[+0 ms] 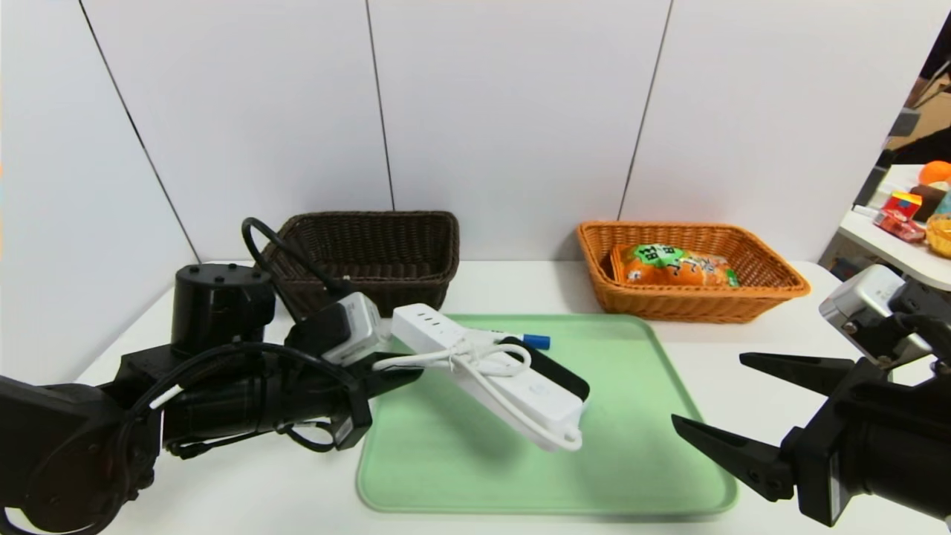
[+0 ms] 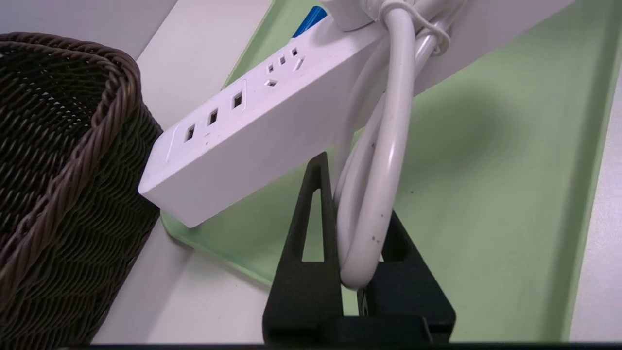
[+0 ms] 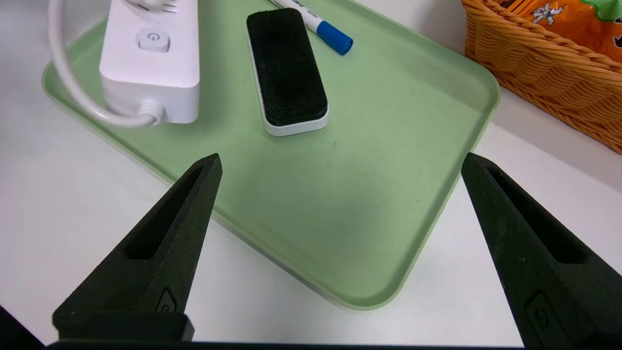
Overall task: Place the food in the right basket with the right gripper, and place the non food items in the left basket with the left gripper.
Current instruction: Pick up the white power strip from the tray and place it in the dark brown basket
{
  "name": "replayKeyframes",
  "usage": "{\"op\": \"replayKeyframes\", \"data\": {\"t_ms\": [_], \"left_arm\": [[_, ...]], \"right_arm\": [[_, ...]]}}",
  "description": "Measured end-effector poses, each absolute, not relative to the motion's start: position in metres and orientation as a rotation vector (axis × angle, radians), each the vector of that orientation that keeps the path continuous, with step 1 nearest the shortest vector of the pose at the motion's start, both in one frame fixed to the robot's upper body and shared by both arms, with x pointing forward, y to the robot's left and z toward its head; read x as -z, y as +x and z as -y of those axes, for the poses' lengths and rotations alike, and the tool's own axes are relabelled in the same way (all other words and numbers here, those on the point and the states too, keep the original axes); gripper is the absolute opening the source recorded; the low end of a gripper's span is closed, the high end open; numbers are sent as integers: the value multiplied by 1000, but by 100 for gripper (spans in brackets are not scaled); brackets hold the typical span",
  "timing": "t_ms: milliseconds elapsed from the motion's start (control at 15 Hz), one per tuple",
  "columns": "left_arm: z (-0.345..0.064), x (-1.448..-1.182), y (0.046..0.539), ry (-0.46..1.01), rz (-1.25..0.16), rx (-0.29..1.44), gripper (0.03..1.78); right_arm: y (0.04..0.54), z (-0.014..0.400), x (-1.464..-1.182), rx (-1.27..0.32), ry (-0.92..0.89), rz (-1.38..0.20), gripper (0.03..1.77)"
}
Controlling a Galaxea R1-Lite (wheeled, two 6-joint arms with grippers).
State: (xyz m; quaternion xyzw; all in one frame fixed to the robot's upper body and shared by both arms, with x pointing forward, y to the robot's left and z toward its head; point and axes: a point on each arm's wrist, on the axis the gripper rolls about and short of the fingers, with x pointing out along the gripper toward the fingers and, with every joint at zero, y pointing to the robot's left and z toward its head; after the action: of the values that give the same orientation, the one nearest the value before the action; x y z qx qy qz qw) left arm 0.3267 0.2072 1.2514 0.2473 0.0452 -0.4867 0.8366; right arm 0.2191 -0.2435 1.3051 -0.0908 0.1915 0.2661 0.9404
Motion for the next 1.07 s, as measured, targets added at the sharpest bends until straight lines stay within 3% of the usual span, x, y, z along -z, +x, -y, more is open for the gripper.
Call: {"op": "replayKeyframes", "data": {"t_ms": [1067], "left_arm": [[-220, -1292, 304, 565, -1, 758, 15]], "right_arm": [[217, 242, -1306, -554, -188, -384, 170]]}}
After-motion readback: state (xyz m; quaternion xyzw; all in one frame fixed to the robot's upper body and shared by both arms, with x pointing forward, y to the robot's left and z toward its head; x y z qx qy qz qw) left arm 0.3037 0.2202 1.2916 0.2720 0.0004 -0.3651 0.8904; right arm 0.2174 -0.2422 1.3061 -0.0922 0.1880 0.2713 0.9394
